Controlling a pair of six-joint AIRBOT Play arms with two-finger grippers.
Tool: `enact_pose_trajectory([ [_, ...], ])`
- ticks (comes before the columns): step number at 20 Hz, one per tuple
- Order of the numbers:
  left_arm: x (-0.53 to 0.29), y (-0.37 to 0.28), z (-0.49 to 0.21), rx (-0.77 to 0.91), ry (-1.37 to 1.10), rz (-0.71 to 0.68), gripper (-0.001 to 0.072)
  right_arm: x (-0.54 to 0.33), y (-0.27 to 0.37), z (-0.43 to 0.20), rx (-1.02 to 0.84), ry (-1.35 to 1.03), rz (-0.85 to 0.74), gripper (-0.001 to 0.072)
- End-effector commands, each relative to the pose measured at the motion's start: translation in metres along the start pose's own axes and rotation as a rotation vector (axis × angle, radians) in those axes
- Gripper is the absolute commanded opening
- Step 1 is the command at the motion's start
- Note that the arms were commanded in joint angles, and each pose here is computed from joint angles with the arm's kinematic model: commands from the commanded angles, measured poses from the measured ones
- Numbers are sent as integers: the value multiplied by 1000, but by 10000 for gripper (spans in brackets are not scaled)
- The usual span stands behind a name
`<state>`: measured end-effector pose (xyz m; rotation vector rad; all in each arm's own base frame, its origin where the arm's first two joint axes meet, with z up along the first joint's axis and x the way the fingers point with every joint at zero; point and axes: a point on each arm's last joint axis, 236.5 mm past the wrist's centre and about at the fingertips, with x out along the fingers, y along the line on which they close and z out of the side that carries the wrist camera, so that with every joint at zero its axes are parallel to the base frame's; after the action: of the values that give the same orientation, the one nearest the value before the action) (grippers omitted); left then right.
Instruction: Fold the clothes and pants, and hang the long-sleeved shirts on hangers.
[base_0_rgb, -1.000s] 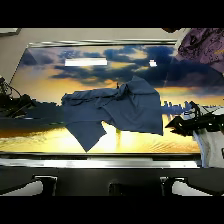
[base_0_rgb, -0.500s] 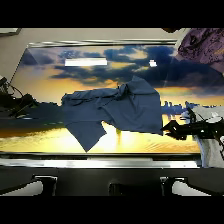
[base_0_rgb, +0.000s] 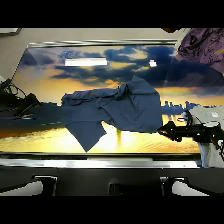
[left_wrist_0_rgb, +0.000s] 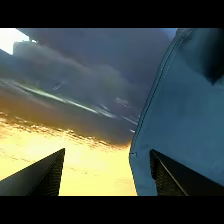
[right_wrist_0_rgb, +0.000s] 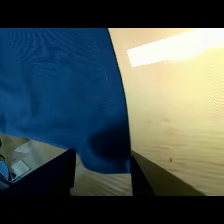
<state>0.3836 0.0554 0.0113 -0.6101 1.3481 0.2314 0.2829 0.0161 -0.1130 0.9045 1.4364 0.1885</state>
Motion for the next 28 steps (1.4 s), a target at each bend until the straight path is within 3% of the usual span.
enact_pose_trajectory([
  [1,2,-3,3,8,-8,-14,602,1,-5,-1,-8,0,-19,322],
  [3,2,-5,2,32,-7,-20,602,1,-5,-1,-12,1,-19,219],
  [5,4,-4,1,57,-8,-26,602,1,-6,1,-15,-8,-22,57],
  [6,7,-3,-1,82,-9,-48,602,1,-6,1,-15,-8,-23,32],
  [9,25,-6,-23,143,40,-210,593,1,-6,1,-19,-6,-22,32],
  [12,49,-10,-52,75,98,-361,593,1,-6,0,-26,-5,-21,32],
  [28,117,-42,-104,107,226,-402,593,1,0,-6,-6,20,2,31],
])
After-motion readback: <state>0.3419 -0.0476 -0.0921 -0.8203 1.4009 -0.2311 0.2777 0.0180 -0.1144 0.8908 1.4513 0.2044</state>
